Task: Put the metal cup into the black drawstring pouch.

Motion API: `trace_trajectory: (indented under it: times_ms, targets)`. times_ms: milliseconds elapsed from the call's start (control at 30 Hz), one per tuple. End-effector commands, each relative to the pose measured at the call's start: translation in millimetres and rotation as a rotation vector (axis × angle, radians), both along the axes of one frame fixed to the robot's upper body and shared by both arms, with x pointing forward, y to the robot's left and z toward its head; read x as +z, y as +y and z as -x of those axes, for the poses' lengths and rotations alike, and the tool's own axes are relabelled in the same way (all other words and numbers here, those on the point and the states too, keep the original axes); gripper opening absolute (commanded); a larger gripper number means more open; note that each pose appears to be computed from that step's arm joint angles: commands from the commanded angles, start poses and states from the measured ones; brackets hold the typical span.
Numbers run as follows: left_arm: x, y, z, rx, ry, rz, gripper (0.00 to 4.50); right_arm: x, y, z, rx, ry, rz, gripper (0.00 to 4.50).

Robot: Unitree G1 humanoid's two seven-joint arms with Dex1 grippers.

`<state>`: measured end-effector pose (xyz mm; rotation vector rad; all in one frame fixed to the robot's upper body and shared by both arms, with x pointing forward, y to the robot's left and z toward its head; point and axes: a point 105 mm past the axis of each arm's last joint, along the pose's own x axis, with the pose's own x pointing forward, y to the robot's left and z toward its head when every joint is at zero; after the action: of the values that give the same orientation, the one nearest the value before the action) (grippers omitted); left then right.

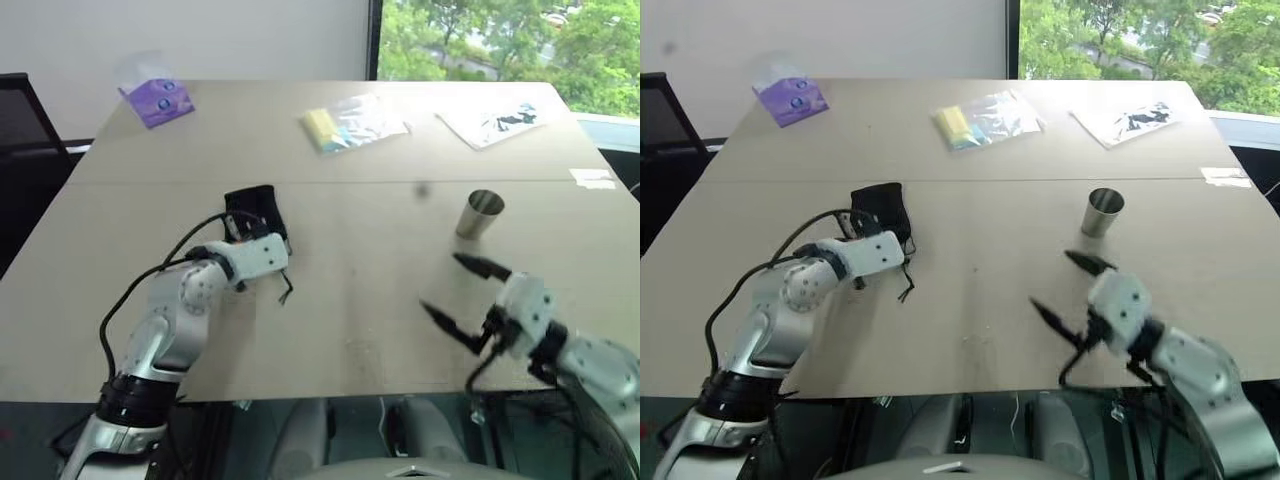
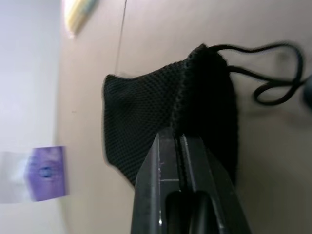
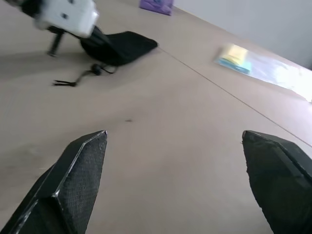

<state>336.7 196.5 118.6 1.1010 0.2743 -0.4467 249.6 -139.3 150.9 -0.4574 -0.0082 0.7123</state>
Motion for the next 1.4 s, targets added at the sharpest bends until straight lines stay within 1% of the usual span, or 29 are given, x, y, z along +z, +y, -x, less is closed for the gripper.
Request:
trace_trajectory:
  times_ms: [33, 133, 233, 300, 367, 533, 567, 600, 633, 733, 767, 867, 933, 967, 1033, 1067, 1133, 1200, 1233, 1300, 1400]
  targets:
    - [22, -28, 1, -0.002, 0.096, 0.241, 0.02, 18, -38, -35, -0.196, -0.023, 0.166, 4.50]
    - [36, -55, -2, -0.023, 0.172, 0.386, 0.02, 30, -57, -63, -0.259, 0.013, 0.264, 4.50]
    - [45, -69, -7, -0.007, 0.217, 0.469, 0.02, 38, -68, -84, -0.293, 0.015, 0.394, 4.50]
    - [49, -73, -12, 0.020, 0.235, 0.500, 0.02, 42, -65, -94, -0.277, 0.045, 0.389, 4.50]
    - [51, -75, -17, 0.048, 0.246, 0.531, 0.02, 41, -60, -99, -0.236, 0.069, 0.417, 4.50]
    - [53, -78, -22, 0.107, 0.265, 0.599, 0.02, 37, -46, -100, -0.125, 0.098, 0.460, 4.50]
    - [53, -79, -23, 0.110, 0.263, 0.603, 0.00, 35, -45, -101, -0.115, 0.107, 0.471, 3.97]
    - [54, -81, -23, 0.111, 0.268, 0.615, 0.00, 31, -45, -102, -0.107, 0.125, 0.488, 3.74]
    - [54, -83, -22, 0.109, 0.275, 0.633, 0.00, 27, -46, -103, -0.101, 0.139, 0.503, 3.36]
    - [57, -89, -22, 0.107, 0.298, 0.689, 0.00, 14, -53, -109, -0.100, 0.171, 0.546, 1.98]
    - [58, -91, -23, 0.111, 0.318, 0.719, 0.00, 11, -56, -111, -0.093, 0.174, 0.569, 1.27]
    - [63, -100, -24, 0.107, 0.398, 0.808, 0.00, 3, -64, -117, -0.108, 0.182, 0.599, 0.16]
    - [65, -102, -25, 0.119, 0.429, 0.839, 0.00, 7, -64, -118, -0.111, 0.162, 0.598, 0.08]
    - [65, -106, -26, 0.112, 0.462, 0.868, 0.00, 15, -62, -117, -0.118, 0.155, 0.541, 0.08]
    - [66, -116, -26, 0.108, 0.541, 0.967, 0.00, 36, -50, -105, -0.109, 0.175, 0.258, 0.08]
    - [65, -123, -25, 0.104, 0.602, 1.010, 0.00, 47, -41, -94, -0.076, 0.168, 0.136, 0.08]
    - [63, -136, -22, 0.083, 0.697, 1.058, 0.00, 59, -20, -69, 0.008, 0.148, -0.022, 0.08]
    - [61, -144, -23, 0.081, 0.751, 1.090, 0.00, 62, -8, -49, 0.050, 0.129, -0.097, 0.08]
    - [59, -149, -24, 0.089, 0.790, 1.121, 0.00, 63, 2, -39, 0.078, 0.110, -0.166, 0.08]
    - [56, -164, -26, 0.081, 0.892, 1.184, 0.00, 56, 22, -21, 0.092, 0.107, -0.300, 0.08]
    - [58, -170, -30, 0.072, 0.949, 1.212, 0.00, 57, 44, -19, 0.071, 0.095, -0.461, 0.08]
